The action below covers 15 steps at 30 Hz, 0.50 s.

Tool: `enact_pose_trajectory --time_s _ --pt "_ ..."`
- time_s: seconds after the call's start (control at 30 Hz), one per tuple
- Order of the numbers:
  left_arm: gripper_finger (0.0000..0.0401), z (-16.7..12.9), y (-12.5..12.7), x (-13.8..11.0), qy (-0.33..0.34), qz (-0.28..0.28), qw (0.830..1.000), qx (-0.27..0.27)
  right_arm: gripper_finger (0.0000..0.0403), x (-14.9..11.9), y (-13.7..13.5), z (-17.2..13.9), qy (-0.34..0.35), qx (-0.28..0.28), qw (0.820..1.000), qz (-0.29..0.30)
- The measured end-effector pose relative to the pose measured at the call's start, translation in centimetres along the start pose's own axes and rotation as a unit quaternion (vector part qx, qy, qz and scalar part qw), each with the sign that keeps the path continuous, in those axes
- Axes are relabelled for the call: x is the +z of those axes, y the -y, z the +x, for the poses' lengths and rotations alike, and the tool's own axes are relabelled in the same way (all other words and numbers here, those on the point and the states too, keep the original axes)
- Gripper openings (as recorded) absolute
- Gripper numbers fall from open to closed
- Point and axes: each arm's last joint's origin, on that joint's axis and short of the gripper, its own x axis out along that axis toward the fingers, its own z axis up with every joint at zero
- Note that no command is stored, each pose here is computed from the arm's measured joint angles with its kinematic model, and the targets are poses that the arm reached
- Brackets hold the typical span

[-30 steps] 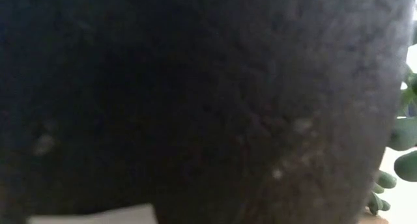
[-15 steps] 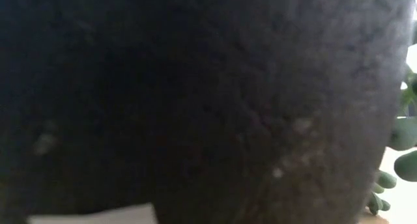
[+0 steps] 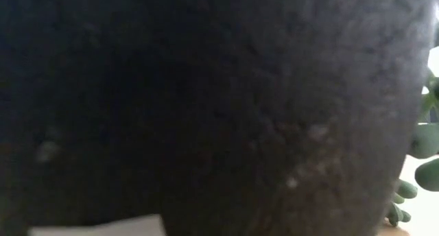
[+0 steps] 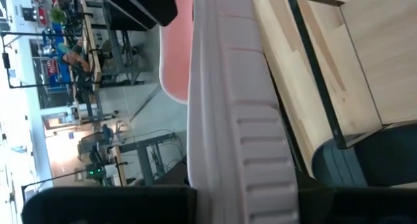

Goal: Pick and place slides into the shelf
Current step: Put the pink slides on the shelf

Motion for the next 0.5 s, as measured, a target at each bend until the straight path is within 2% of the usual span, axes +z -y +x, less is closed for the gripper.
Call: enact_pose_trajectory --time_s 0.2,0.5 --pt "0.0044 0.0 0.0 0.0 -0.005 -0.005 1.0 0.001 0.012 0.1 0.2 0.2 0.007 -0.033 0.999 0.0" --pt "0.0044 0.1 0.0 0.0 -0.001 -0.01 1.0 0.002 0.012 -0.5 1.6 0.6 -0.035 -0.075 0.997 0.002"
